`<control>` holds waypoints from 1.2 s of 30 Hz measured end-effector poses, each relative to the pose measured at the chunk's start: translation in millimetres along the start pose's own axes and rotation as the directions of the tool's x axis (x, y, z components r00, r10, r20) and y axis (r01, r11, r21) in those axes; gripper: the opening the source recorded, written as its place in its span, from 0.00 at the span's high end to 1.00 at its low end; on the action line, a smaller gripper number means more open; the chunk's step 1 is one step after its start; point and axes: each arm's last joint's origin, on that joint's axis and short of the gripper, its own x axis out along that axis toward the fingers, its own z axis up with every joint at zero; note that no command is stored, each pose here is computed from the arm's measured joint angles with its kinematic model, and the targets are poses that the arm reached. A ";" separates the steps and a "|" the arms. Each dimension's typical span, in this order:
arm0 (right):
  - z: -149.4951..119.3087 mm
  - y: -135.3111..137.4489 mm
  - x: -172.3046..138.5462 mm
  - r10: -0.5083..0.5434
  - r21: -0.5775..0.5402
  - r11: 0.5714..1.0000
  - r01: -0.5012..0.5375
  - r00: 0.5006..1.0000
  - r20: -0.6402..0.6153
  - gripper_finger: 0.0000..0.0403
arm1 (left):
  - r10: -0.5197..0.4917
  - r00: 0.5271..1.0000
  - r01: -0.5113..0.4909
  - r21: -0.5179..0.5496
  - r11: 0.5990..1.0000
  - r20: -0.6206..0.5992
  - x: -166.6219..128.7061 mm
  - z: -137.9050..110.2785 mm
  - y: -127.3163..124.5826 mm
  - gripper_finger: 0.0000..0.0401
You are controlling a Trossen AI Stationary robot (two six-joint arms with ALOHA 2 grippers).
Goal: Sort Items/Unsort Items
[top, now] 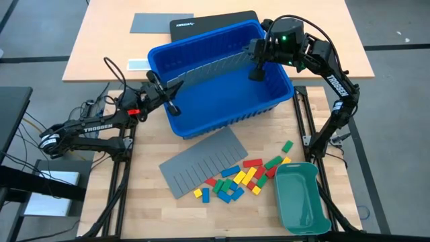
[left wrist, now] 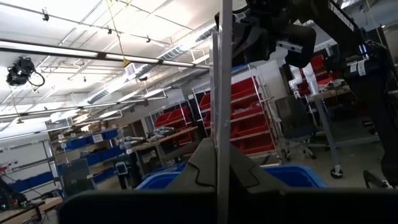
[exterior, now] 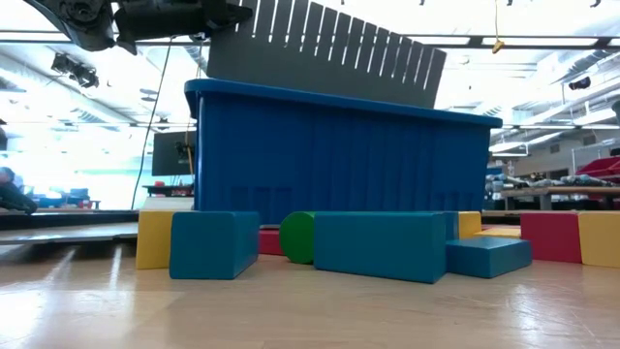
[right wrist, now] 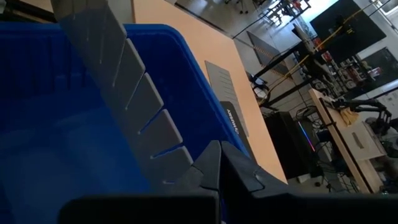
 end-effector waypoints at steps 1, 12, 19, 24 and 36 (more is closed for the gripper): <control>0.0 0.0 0.0 0.000 0.000 1.000 0.000 1.000 0.000 1.00 | 0.001 1.000 -0.001 0.000 1.000 0.000 0.0 0.0 0.0 1.00; 0.0 0.0 0.0 0.000 0.000 1.000 0.000 1.000 0.000 1.00 | 0.003 1.000 -0.003 0.000 1.000 -0.001 0.0 0.0 0.1 1.00; 0.0 0.0 0.0 0.000 -0.001 1.000 0.000 1.000 0.000 1.00 | 0.009 1.000 -0.009 0.005 1.000 -0.002 0.0 0.0 0.3 1.00; 0.0 0.0 0.0 0.000 -0.003 1.000 0.000 1.000 0.000 1.00 | 0.009 1.000 -0.009 0.008 1.000 -0.003 -0.1 -0.2 0.2 1.00; -0.1 0.0 0.0 0.000 -0.007 1.000 0.000 1.000 -0.001 1.00 | 0.007 1.000 -0.007 0.007 1.000 -0.008 -0.1 -0.6 0.1 1.00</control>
